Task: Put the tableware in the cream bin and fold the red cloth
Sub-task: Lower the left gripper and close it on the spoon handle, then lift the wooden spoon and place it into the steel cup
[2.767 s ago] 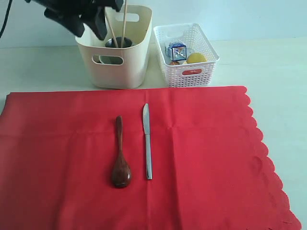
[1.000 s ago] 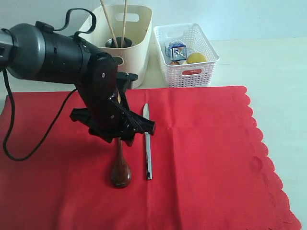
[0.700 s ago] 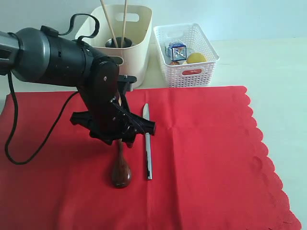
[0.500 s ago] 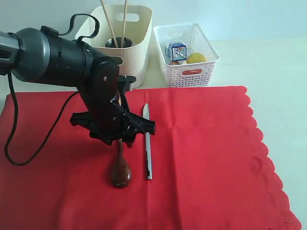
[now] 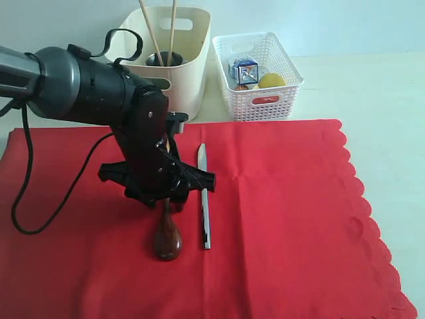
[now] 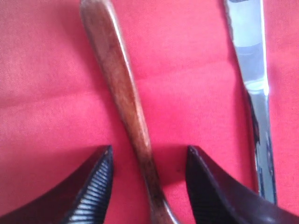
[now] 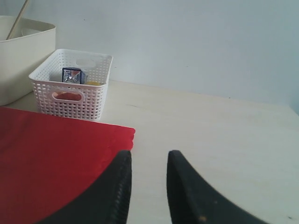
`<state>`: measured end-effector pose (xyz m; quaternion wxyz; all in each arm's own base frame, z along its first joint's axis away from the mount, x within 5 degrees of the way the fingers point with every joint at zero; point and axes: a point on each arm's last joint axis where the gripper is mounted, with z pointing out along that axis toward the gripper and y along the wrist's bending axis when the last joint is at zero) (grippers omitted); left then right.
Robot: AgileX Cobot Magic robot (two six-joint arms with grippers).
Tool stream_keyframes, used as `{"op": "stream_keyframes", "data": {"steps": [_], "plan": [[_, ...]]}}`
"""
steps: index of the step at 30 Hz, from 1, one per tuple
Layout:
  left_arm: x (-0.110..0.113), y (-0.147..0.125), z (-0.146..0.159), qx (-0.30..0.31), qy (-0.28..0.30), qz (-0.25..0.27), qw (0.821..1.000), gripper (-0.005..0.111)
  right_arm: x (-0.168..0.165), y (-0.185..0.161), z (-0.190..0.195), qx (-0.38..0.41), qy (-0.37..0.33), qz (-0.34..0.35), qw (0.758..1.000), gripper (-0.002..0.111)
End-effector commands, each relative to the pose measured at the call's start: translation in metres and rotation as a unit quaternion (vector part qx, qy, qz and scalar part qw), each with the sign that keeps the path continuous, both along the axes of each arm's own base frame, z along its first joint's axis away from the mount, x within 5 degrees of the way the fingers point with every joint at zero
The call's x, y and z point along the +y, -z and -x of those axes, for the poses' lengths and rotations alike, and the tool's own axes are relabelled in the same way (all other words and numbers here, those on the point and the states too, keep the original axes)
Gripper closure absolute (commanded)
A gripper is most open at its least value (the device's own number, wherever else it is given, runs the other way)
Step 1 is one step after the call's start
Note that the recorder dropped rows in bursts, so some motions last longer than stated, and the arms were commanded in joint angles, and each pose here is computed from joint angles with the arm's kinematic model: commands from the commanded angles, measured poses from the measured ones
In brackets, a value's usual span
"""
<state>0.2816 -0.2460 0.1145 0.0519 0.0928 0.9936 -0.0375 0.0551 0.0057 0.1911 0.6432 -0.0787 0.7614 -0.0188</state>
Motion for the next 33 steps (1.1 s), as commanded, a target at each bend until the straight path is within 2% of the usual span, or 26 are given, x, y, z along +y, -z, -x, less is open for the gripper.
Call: {"op": "stream_keyframes", "data": {"steps": [1, 4, 6, 7, 13, 17, 26, 33], "plan": [[-0.001, 0.011, 0.002, 0.013, -0.010, 0.003, 1.000, 0.063, 0.000, 0.001, 0.000, -0.002, 0.002, -0.004, 1.000, 0.081], [-0.001, 0.011, 0.002, 0.013, -0.010, 0.003, 1.000, 0.083, 0.000, 0.001, 0.000, -0.002, 0.002, -0.004, 1.000, 0.081], [-0.001, 0.011, 0.002, 0.013, -0.010, 0.003, 1.000, 0.101, 0.000, 0.001, 0.000, -0.002, 0.002, -0.004, 1.000, 0.081], [-0.001, 0.011, 0.002, 0.013, -0.010, 0.003, 1.000, 0.106, 0.000, 0.001, 0.000, -0.002, 0.002, -0.004, 1.000, 0.081], [-0.001, 0.003, 0.003, 0.011, -0.009, 0.004, 1.000, 0.106, 0.000, 0.001, 0.000, -0.002, 0.002, -0.004, 1.000, 0.081], [0.002, -0.018, 0.004, -0.007, 0.001, 0.010, 1.000, 0.106, 0.000, 0.001, 0.000, -0.002, 0.002, -0.004, 1.000, 0.081], [0.010, -0.096, 0.011, -0.093, 0.053, 0.064, 0.992, 0.106, 0.000, 0.001, 0.000, -0.002, 0.002, -0.004, 1.000, 0.081], [0.042, -0.160, 0.013, -0.186, 0.042, 0.091, 0.977, 0.106, 0.000, 0.001, 0.000, -0.002, 0.002, -0.004, 1.000, 0.081]]}}
